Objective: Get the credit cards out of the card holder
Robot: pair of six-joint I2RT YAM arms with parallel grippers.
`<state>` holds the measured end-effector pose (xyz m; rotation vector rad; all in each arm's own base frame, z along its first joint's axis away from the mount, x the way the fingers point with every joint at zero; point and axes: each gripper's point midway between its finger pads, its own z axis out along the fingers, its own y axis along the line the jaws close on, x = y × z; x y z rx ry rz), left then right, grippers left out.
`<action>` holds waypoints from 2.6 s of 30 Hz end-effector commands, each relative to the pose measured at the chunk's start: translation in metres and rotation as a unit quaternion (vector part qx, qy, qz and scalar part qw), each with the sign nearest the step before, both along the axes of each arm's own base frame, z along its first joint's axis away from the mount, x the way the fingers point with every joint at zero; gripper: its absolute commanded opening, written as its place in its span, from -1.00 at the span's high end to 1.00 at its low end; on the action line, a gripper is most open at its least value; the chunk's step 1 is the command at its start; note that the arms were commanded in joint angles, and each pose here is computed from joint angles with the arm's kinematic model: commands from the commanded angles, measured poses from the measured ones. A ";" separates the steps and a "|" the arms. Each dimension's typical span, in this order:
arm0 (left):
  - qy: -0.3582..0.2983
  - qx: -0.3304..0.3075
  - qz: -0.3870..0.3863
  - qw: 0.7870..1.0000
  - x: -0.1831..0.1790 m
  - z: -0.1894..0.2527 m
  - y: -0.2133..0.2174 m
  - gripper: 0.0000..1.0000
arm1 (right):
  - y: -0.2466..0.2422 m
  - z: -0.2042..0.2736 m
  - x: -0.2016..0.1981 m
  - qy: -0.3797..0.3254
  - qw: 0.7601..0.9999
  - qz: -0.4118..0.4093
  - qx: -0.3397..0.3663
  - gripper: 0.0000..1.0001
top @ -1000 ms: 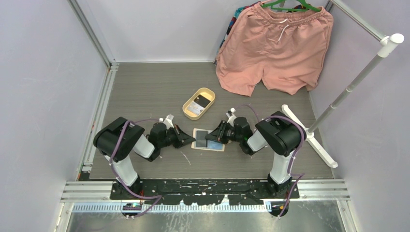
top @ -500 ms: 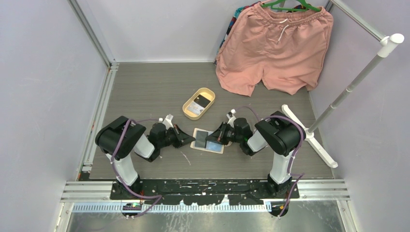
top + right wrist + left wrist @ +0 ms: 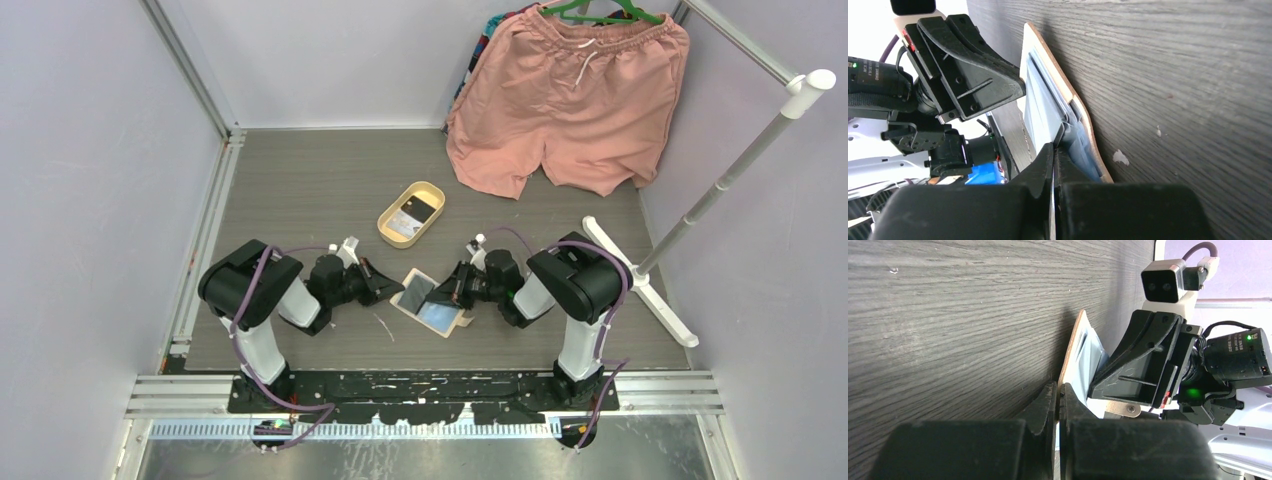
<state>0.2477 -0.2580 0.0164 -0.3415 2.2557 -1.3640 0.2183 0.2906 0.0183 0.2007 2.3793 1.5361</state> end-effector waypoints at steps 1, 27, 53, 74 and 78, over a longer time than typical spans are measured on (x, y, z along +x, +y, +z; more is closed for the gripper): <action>0.083 0.091 0.005 0.992 -0.029 -0.058 0.020 1.00 | 0.007 -0.001 -0.039 0.028 0.997 0.069 0.004 0.70; 0.109 0.040 0.120 0.986 -0.036 -0.063 0.018 1.00 | 0.024 0.028 0.023 0.013 0.997 -0.056 0.049 -0.44; 0.064 0.086 0.155 0.982 -0.024 -0.051 0.033 1.00 | 0.031 0.064 0.019 -0.012 1.000 -0.007 0.019 -0.21; 0.066 0.108 0.148 0.981 -0.026 -0.054 0.036 1.00 | -0.003 0.061 0.011 -0.012 1.000 -0.026 0.012 0.18; 0.067 0.112 0.145 0.981 -0.026 -0.054 0.036 1.00 | -0.006 0.055 0.010 -0.008 1.000 -0.029 0.007 0.48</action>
